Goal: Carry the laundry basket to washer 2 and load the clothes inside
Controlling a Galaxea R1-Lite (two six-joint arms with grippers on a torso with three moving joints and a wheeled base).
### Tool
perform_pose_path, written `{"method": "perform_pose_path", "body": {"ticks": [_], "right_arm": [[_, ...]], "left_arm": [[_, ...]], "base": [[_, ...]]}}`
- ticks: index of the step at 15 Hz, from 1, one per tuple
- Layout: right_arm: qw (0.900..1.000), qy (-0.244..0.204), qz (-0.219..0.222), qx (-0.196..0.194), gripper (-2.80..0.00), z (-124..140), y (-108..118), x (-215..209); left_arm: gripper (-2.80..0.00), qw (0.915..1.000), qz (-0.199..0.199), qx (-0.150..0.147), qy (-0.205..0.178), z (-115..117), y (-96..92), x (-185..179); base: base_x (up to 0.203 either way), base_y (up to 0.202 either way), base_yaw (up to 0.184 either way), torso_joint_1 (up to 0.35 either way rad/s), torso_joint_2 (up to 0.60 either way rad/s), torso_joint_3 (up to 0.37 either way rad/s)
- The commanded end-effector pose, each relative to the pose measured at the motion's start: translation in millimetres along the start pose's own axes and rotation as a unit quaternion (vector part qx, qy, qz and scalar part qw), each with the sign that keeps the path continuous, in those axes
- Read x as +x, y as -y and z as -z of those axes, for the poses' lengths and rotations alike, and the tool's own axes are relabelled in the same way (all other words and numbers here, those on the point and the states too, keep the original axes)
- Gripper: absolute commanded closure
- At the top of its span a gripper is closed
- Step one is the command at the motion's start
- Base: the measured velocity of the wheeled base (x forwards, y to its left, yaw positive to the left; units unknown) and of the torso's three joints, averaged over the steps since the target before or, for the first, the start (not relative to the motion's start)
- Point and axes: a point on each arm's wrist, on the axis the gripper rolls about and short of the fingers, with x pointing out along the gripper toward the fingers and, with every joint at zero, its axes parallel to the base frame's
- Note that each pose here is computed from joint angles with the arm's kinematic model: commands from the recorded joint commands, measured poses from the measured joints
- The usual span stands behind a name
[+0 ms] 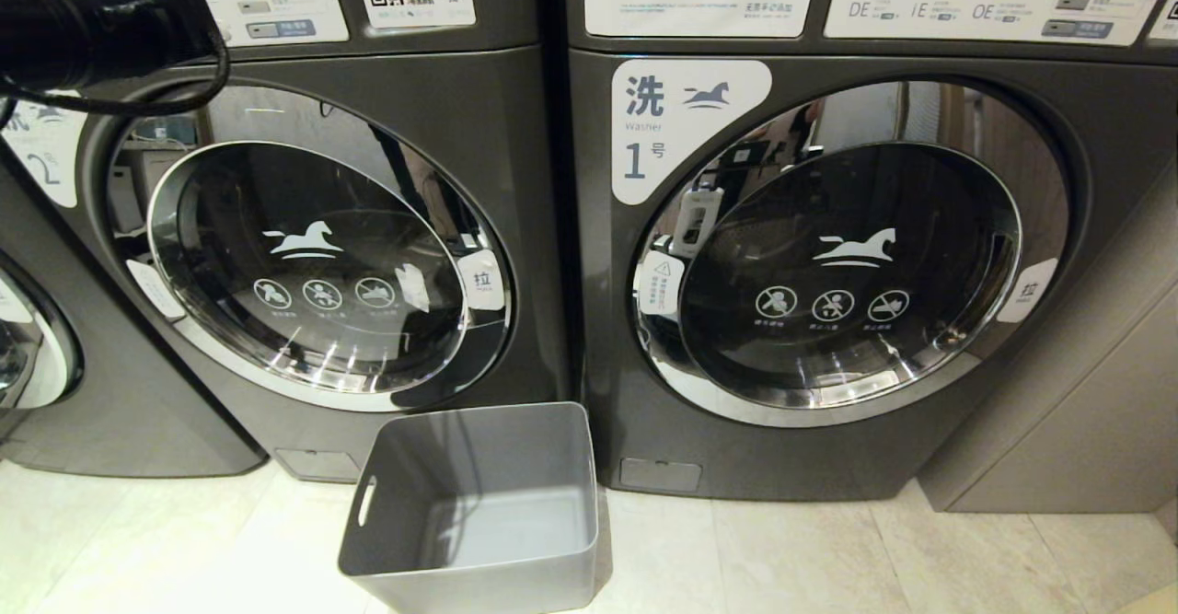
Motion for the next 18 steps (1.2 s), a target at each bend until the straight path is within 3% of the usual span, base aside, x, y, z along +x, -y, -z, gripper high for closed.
{"method": "perform_pose_path", "body": {"ticks": [1,4,6,11,14,18], "right_arm": [[1.0,-0.02,-0.001,0.0,0.0,11,0,1],[1.0,-0.02,-0.001,0.0,0.0,11,0,1],[1.0,-0.02,-0.001,0.0,0.0,11,0,1],[1.0,-0.02,-0.001,0.0,0.0,11,0,1],[1.0,-0.02,-0.001,0.0,0.0,11,0,1],[1.0,-0.02,-0.001,0.0,0.0,11,0,1]], "left_arm": [[0.0,1.0,0.003,0.002,0.001,-3,3.5,-9],[0.0,0.9992,-0.028,0.016,-0.023,2,-1.0,-62],[0.0,0.9969,-0.045,0.024,-0.06,24,-4.7,-122],[0.0,0.985,-0.08,0.049,-0.145,123,-16.3,-244],[0.0,0.9746,-0.071,0.066,-0.202,189,-19.5,-279],[0.0,0.9778,-0.01,0.076,-0.195,239,-20.7,-312]], "base": [[0.0,0.0,0.0,0.0,0.0,0.0],[0.0,0.0,0.0,0.0,0.0,0.0],[0.0,0.0,0.0,0.0,0.0,0.0],[0.0,0.0,0.0,0.0,0.0,0.0],[0.0,0.0,0.0,0.0,0.0,0.0],[0.0,0.0,0.0,0.0,0.0,0.0]]}}
